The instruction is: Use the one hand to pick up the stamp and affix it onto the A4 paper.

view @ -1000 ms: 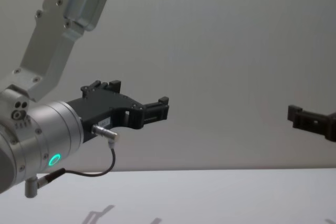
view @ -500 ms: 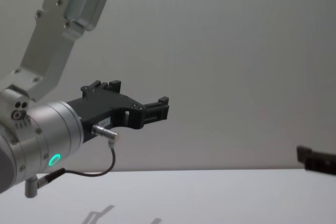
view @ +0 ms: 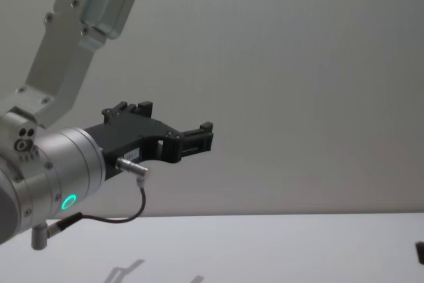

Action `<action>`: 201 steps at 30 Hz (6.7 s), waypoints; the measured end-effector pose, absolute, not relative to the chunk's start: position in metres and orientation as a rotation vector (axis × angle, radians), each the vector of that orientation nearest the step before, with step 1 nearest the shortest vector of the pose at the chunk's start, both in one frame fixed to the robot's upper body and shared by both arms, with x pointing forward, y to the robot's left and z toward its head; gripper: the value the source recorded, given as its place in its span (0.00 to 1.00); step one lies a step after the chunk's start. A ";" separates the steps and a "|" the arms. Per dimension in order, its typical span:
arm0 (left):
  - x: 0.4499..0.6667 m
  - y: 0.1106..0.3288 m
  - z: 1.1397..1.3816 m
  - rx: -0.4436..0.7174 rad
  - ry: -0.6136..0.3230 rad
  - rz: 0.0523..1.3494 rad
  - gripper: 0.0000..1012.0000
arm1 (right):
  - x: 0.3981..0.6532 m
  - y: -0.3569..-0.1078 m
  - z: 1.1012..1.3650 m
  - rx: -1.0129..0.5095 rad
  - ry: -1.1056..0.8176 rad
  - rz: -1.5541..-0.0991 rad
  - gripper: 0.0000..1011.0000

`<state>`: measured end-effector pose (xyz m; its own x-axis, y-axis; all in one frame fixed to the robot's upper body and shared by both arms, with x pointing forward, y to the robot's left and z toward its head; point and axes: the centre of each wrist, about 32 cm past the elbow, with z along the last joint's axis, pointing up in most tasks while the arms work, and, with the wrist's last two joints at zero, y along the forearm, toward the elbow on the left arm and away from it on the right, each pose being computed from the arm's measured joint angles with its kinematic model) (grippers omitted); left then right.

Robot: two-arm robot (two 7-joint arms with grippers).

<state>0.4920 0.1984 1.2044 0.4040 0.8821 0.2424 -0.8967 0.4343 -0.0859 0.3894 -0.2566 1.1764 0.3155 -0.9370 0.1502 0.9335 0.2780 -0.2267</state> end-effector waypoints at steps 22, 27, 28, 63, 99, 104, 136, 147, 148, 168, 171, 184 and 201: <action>0.492 0.198 1.204 0.061 -0.268 1.124 0.99 | 0.373 -0.267 1.162 -0.404 0.029 -1.304 0.99; 0.492 0.198 1.204 0.061 -0.268 1.124 0.99 | 0.372 -0.270 1.158 -0.417 0.041 -1.318 0.99; 0.492 0.198 1.204 0.061 -0.268 1.124 0.99 | 0.372 -0.270 1.158 -0.418 0.043 -1.320 0.99; 0.492 0.198 1.204 0.061 -0.268 1.124 0.99 | 0.374 -0.272 1.149 -0.435 0.085 -1.324 0.24; 0.492 0.198 1.204 0.061 -0.268 1.124 0.99 | 0.402 -0.247 1.181 -0.196 -0.003 -1.109 0.22; 0.492 0.198 1.204 0.061 -0.268 1.124 0.99 | 0.407 -0.242 1.182 -0.191 0.015 -1.061 0.22; 0.492 0.199 1.204 0.061 -0.268 1.124 0.99 | 0.436 -0.214 1.154 -0.479 0.130 -0.902 0.22; 0.492 0.198 1.204 0.061 -0.268 1.124 0.99 | 0.439 -0.208 1.167 -0.423 0.119 -0.923 0.22; 0.492 0.198 1.204 0.061 -0.268 1.124 0.99 | 0.439 -0.209 1.170 -0.412 0.115 -0.929 0.22; 0.492 0.198 1.204 0.061 -0.268 1.124 0.99 | 0.430 -0.240 1.209 -0.284 0.035 -1.105 0.22; 0.492 0.198 1.204 0.061 -0.268 1.124 0.99 | 0.424 -0.249 1.207 -0.311 0.038 -1.134 0.22; 0.492 0.198 1.204 0.061 -0.268 1.124 0.99 | 0.394 -0.286 1.189 -0.461 0.079 -1.223 0.22; 0.492 0.198 1.204 0.061 -0.268 1.124 0.99 | 0.382 -0.299 1.178 -0.535 0.106 -1.229 0.22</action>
